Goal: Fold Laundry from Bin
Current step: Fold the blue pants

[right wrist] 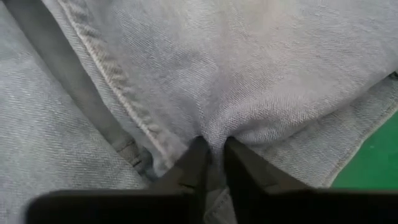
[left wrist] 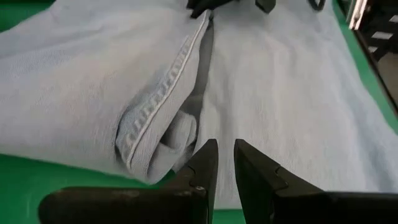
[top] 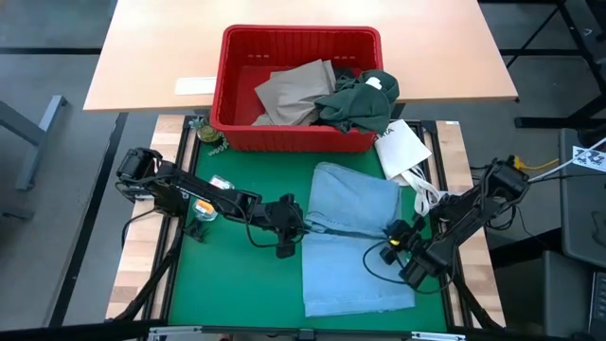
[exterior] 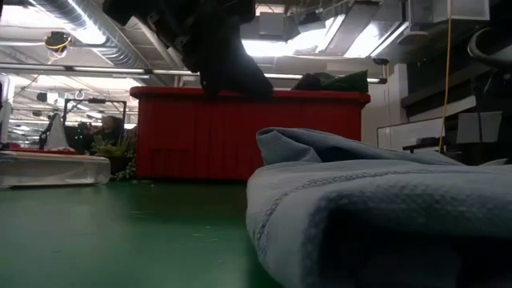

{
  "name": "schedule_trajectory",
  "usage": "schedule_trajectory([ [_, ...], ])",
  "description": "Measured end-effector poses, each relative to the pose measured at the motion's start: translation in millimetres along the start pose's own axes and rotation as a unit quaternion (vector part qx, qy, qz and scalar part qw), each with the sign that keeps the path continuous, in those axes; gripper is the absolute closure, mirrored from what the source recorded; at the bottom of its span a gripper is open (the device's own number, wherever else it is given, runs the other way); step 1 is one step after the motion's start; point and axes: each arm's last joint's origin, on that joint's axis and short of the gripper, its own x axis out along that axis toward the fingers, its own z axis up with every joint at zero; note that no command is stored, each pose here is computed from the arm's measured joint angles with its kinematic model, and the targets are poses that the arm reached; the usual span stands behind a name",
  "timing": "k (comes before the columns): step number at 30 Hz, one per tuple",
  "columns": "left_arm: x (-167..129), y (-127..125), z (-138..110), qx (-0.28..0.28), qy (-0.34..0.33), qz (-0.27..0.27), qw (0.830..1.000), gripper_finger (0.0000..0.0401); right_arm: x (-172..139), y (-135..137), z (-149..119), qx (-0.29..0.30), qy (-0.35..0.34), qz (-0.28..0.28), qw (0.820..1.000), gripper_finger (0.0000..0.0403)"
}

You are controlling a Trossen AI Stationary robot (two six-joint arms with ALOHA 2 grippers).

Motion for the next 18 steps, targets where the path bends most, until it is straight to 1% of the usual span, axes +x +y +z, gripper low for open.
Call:
schedule_trajectory([
  [2, 0, 0, 1, -0.001, -0.005, -0.001, 1.0, 0.0352, 1, 0, 0, -0.005, -0.008, 0.0, 1.0, 0.0392],
  [3, 0, 0, 1, -0.001, -0.007, -0.002, 1.0, 0.0352, 1, 0, 0, -0.005, -0.011, 0.001, 1.0, 0.0393],
  [7, 0, 0, 1, -0.001, -0.007, -0.002, 1.0, 0.0352, 0, 1, 0, -0.004, -0.011, 0.002, 1.0, 0.0379],
  [10, 0, 0, 1, -0.001, -0.007, -0.002, 1.0, 0.0352, -3, 2, 2, -0.01, -0.004, -0.004, 1.0, 0.039],
  [12, 0, 0, 1, -0.001, -0.007, -0.002, 1.0, 0.0352, -8, 1, 6, -0.021, -0.002, -0.018, 1.0, 0.0397],
  [16, 0, 0, 1, -0.001, -0.006, -0.002, 1.0, 0.0352, -26, -1, 21, -0.044, 0.0, -0.044, 0.998, 0.0392],
  [18, 0, 0, 1, -0.001, -0.007, -0.002, 1.0, 0.0352, -36, -4, 29, -0.062, 0.005, -0.064, 0.996, 0.0397],
])
